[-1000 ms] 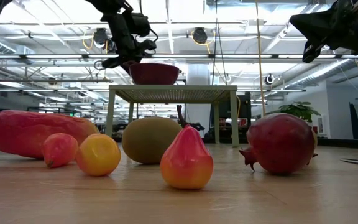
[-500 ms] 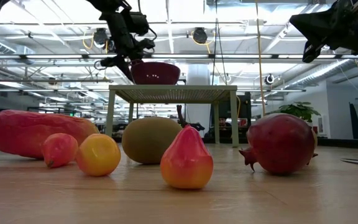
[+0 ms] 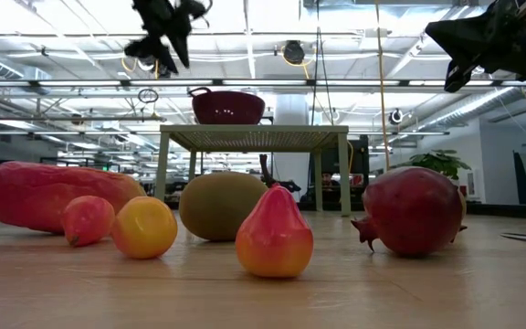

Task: Pick & Place Fruit
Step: Put the orange mango in the red strainer bowl on the shelf

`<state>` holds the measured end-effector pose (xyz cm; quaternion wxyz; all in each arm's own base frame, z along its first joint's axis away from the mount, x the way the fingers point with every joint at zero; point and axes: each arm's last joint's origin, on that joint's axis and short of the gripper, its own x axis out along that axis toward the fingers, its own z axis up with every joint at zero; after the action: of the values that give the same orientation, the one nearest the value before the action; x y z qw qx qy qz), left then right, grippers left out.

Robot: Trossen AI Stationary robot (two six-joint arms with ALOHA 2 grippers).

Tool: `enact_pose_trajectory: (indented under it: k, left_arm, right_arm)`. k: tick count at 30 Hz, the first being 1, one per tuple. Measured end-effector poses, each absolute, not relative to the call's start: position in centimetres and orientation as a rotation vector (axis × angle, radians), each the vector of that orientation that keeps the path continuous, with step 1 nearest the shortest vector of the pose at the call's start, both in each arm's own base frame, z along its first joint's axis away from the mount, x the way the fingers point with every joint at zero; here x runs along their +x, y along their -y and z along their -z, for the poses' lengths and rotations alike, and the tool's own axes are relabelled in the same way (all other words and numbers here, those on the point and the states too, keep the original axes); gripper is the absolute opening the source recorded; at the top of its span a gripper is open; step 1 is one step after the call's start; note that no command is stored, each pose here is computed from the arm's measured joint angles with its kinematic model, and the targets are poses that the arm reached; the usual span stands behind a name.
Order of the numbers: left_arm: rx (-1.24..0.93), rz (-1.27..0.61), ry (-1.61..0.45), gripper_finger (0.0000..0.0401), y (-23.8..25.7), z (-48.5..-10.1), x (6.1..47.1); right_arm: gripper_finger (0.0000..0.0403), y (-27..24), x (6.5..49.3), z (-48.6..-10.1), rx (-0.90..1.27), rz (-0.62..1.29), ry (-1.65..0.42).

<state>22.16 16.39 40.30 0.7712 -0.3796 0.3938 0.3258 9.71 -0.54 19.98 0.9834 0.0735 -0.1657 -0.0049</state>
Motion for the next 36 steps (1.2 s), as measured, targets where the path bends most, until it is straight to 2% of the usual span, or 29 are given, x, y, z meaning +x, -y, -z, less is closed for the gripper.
enact_pose_trajectory:
  k: [8,16,23,30,36]
  left_arm:
    - [-0.680,-0.656,-0.910,0.0077,-9.2,-42.7,20.2]
    - [-0.609,-0.554,-0.936,0.0005,-4.7,-43.4,19.9]
    - [-0.613,-0.403,-1.025,0.0011,-1.7,-42.3,22.5]
    - [-0.599,-0.401,-1.142,0.0016,0.6,-39.8,25.9]
    - [-0.595,-0.445,-1.223,0.0054,1.7,-37.6,28.4]
  right_arm:
    - [0.0000,0.5,9.7,-19.9,0.148,0.010,0.329]
    - [0.0000,0.5,9.7,-19.9,0.148,0.010,0.329]
    - [0.0000,0.5,9.7,-19.9,0.148,0.010,0.328]
    - [0.0000,0.5,9.7,-19.9,0.152,0.010,0.329]
    - [0.0000,0.5,9.7,-19.9,0.155,0.009,0.329]
